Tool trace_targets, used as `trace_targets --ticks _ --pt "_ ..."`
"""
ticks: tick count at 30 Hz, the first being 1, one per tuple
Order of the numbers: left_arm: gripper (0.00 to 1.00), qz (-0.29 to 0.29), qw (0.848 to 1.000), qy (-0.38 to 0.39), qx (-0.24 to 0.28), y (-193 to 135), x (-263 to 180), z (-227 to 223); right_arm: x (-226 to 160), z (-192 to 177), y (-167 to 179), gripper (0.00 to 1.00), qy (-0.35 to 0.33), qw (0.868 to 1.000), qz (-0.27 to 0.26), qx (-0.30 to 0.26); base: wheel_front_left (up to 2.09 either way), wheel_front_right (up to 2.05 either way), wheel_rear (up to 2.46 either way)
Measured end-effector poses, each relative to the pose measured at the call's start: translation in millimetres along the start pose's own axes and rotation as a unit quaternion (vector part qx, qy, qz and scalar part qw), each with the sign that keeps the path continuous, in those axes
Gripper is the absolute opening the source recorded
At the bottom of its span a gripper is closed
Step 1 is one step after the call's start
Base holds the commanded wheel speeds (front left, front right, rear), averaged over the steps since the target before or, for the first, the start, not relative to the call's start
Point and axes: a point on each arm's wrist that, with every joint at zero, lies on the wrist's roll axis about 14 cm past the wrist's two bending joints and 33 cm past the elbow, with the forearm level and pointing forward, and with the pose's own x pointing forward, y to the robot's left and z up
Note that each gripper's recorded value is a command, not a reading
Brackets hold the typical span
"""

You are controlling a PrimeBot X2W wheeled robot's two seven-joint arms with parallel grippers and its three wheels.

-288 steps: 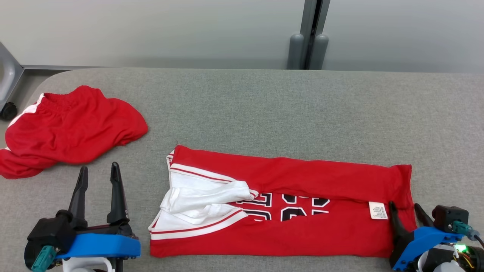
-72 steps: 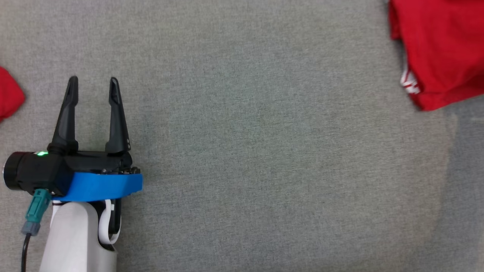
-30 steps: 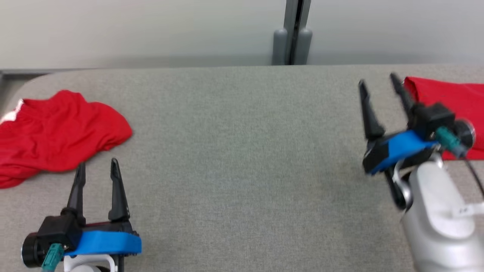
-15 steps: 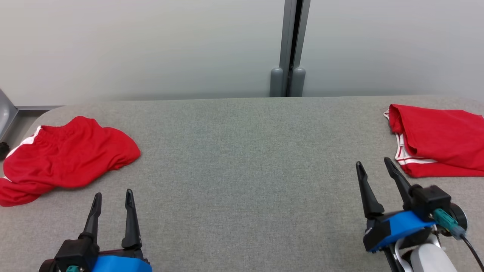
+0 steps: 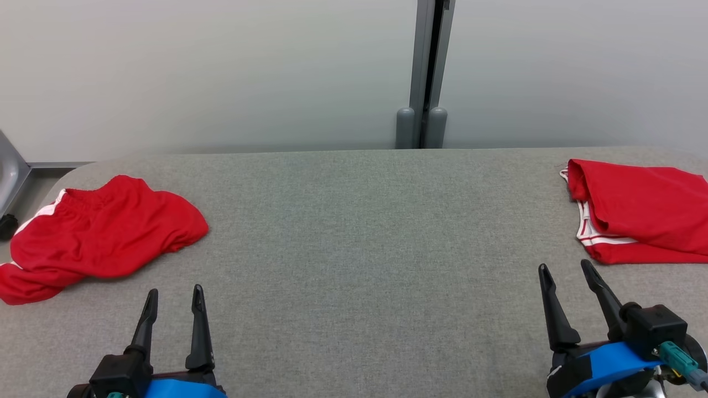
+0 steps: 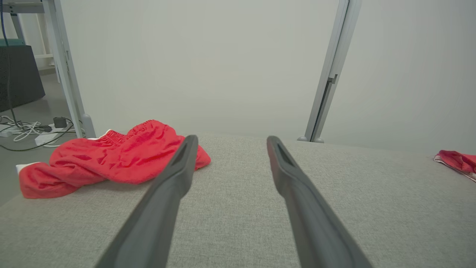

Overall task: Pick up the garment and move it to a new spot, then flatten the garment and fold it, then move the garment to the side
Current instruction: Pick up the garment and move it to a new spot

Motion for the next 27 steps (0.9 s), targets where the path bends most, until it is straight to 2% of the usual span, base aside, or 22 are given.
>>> trace_targets --ticks 11,20,27 --pt "1.0 0.011 1.0 -0.002 0.002 8.2 -0.7 1.9 1.7 -4.4 4.4 1.0 0.008 1.0 0.006 0.011 0.0 0.0 0.0" --pt "1.0 0.062 0.998 -0.02 0.014 42.1 -9.7 15.5 17.3 -8.7 34.6 1.0 0.009 0.998 0.051 0.025 0.0 0.0 0.0" --pt "1.0 0.127 0.991 -0.03 0.018 80.7 -29.3 23.8 40.2 -15.2 69.7 1.0 0.016 0.994 0.102 0.026 0.0 0.0 0.0"
